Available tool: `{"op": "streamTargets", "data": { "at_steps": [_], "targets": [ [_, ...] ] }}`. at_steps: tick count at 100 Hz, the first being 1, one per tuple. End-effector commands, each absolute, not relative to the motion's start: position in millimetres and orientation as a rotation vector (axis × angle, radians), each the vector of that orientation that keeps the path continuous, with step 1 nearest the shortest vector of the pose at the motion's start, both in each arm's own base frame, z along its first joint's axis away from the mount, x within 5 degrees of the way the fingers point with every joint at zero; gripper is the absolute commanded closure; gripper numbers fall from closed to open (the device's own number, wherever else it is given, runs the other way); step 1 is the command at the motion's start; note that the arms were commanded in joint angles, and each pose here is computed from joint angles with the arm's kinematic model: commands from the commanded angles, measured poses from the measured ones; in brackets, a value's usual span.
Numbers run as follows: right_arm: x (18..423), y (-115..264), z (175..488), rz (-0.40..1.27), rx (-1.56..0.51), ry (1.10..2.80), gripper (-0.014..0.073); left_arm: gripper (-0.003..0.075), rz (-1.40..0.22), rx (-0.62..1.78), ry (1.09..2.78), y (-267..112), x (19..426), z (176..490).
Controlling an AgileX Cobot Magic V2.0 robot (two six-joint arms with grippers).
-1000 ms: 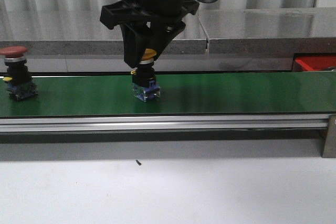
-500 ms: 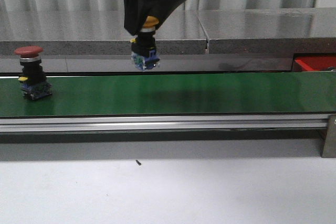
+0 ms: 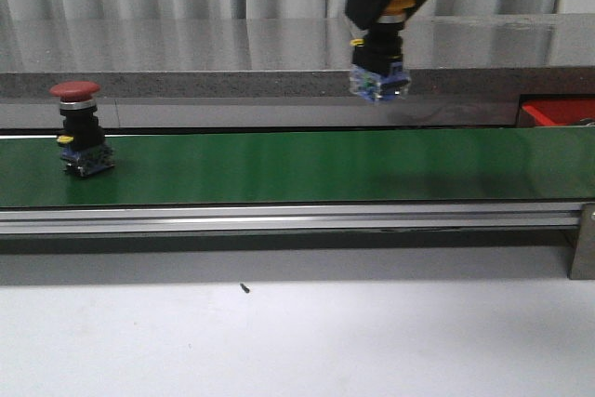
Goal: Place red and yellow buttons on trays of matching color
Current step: 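Carry the yellow button into the yellow tray and open the right gripper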
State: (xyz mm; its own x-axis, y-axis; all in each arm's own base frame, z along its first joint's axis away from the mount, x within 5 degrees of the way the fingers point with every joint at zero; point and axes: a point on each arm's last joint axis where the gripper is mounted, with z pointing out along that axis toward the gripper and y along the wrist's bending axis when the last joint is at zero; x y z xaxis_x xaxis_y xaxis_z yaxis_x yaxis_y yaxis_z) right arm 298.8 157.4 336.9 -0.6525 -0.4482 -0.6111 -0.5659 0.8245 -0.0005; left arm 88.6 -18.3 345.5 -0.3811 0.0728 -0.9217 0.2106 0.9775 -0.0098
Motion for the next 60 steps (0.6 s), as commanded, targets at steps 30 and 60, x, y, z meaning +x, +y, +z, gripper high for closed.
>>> {"op": "streamTargets", "data": {
  "at_steps": [30,60],
  "targets": [
    [271,69,356,0.151,-0.424,2.328,0.0585,0.0739,-0.154,0.182,1.871,-18,90,360],
    [271,0,353,0.009,-0.142,2.363,0.0585,0.0739,-0.154,0.182,1.871,-18,90,360]
  ]
}}
